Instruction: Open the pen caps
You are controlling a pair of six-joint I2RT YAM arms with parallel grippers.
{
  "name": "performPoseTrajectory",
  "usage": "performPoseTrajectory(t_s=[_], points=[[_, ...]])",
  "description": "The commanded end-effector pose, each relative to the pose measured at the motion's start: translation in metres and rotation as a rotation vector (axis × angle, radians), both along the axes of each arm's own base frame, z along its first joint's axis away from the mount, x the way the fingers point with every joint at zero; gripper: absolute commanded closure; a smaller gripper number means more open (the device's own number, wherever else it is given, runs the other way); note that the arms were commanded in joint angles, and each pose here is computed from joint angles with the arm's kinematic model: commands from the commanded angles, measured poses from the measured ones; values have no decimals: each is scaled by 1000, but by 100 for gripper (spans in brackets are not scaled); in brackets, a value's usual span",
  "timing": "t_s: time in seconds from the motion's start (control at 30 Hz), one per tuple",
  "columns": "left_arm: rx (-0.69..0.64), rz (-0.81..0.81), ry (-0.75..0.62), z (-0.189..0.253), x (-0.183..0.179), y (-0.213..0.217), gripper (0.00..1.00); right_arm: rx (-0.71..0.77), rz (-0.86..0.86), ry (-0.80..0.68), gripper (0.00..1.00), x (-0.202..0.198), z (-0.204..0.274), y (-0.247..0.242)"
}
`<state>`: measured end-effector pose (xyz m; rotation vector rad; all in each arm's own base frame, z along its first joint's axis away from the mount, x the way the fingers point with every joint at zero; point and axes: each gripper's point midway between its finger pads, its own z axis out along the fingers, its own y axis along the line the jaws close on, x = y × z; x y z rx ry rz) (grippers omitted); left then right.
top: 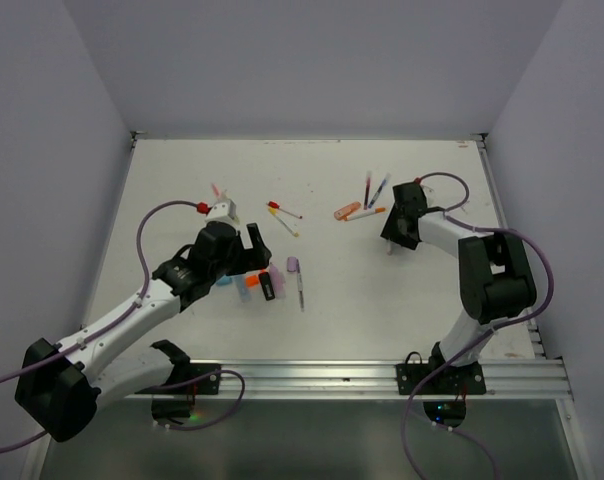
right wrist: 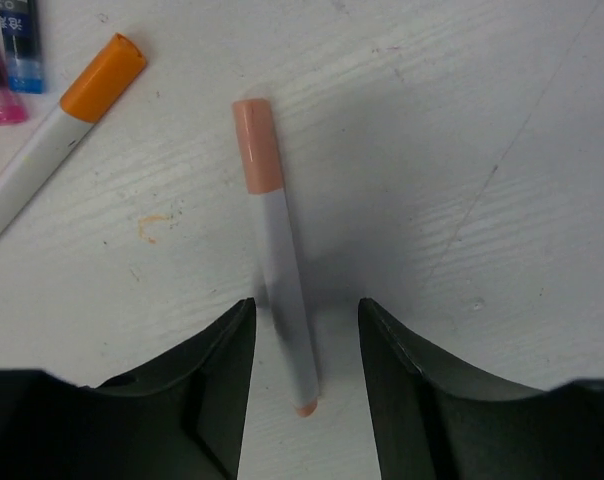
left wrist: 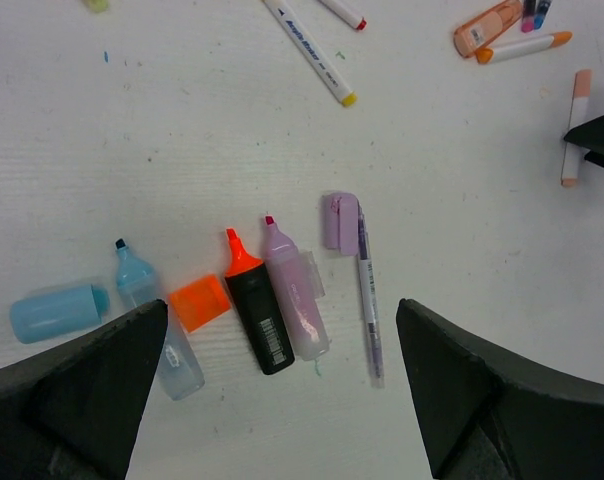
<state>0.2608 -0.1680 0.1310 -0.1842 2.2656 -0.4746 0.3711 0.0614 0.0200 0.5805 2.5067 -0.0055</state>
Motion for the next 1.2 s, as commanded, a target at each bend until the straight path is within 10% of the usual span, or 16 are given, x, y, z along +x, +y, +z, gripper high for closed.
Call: performPoseTrajectory(t_s=[0.0,0.4,0.8,1.17], points=[[-21,-17,-30,7,2,-2,0,22,18,-15,53,13,-2,5],[-185,-196,-95,38,6,-49,0,84,184,-94,98,-6,21,28],[-367,-352,-210,92,18,-109,4,365,792,-495,97,-78,127,193],[-350,-256,-185,84,33,-120,24,489,1000,-612,95,-123,156,255]])
